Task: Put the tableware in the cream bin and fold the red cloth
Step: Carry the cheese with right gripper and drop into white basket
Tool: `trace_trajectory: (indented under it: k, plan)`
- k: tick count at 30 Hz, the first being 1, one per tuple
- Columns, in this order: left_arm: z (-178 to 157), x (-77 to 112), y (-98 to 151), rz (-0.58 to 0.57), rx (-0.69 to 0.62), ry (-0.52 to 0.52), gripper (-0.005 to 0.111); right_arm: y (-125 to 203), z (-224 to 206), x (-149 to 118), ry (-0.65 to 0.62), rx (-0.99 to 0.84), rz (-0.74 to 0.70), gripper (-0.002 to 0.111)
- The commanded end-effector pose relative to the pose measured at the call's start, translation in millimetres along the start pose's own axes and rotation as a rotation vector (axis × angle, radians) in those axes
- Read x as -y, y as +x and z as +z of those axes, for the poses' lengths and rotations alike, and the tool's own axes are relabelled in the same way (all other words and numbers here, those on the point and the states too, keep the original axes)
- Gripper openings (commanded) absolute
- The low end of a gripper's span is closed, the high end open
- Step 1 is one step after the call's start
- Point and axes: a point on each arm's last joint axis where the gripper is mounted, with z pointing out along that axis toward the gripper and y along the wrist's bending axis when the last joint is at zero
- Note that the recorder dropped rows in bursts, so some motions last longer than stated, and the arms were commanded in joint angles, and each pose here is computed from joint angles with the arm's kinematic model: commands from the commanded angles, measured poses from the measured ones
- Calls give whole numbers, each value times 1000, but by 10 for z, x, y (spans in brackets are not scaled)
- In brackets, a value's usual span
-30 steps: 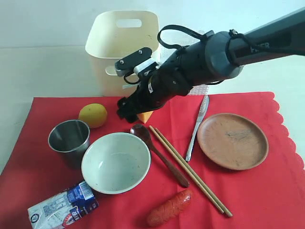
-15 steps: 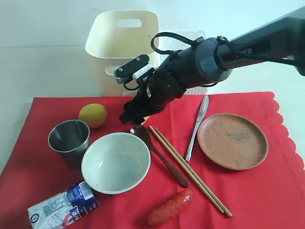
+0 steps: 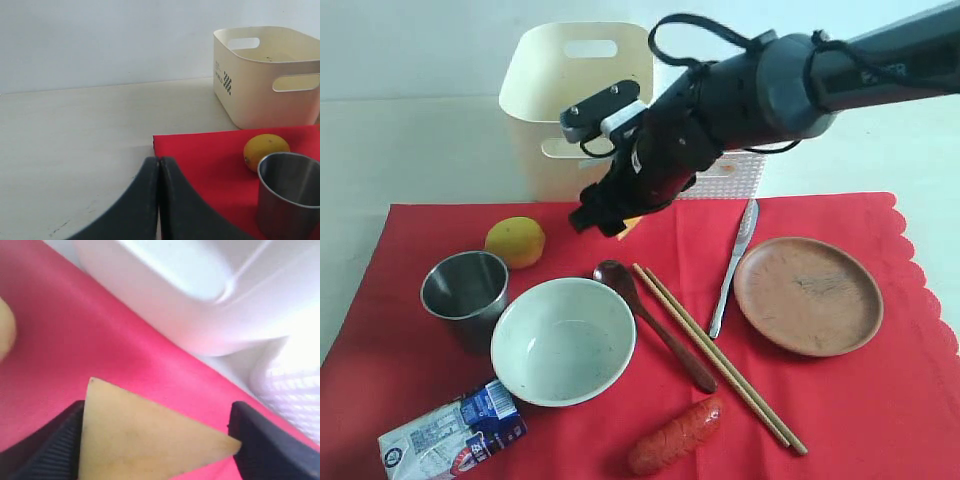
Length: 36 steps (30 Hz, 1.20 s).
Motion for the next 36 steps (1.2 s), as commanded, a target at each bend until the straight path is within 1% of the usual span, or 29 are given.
trace_trajectory:
  k: [1, 6, 9, 10, 12, 16, 17, 19, 24, 27, 28, 31, 32, 34, 35, 36]
  plan:
    - [-4, 1, -5, 0, 10, 3, 3, -186, -482, 41, -1, 69, -21, 0]
    - [-4, 1, -5, 0, 10, 3, 3, -339, -983, 110, 14, 183, -76, 0]
    - [-4, 1, -5, 0, 10, 3, 3, -427, -1151, 278, 84, 274, -142, 0]
    - [-4, 1, -5, 0, 10, 3, 3, -447, -1163, 337, 100, 297, -138, 0]
    - [-4, 1, -5, 0, 10, 3, 3, -476, -1147, 516, 123, 341, -71, 0]
    - [-4, 1, -5, 0, 10, 3, 3, -427, -867, 859, 144, 347, 90, 0]
    - [-4, 1, -5, 0, 10, 3, 3, -387, -734, 962, 146, 336, 140, 0]
    - [-4, 1, -5, 0, 10, 3, 3, -327, -541, 1079, 144, 325, 190, 0]
    - [-4, 1, -5, 0, 10, 3, 3, -119, 17, 1191, 122, 269, 221, 0]
    - [-4, 1, -5, 0, 10, 3, 3, -79, 178, 1200, 116, 246, 247, 3]
    - [-4, 1, -5, 0, 10, 3, 3, -76, 202, 1202, 116, 241, 261, 6]
    - [-4, 1, -5, 0, 10, 3, 3, -106, 214, 1215, 119, 242, 274, 22]
    - [-4, 1, -5, 0, 10, 3, 3, -109, 206, 1216, 120, 242, 276, 37]
    - [-4, 1, -5, 0, 10, 3, 3, -119, 180, 1222, 125, 241, 278, 53]
    - [-4, 1, -5, 0, 10, 3, 3, -128, 131, 1231, 134, 233, 280, 67]
    - [-4, 1, -5, 0, 10, 3, 3, -145, 66, 1241, 143, 230, 283, 75]
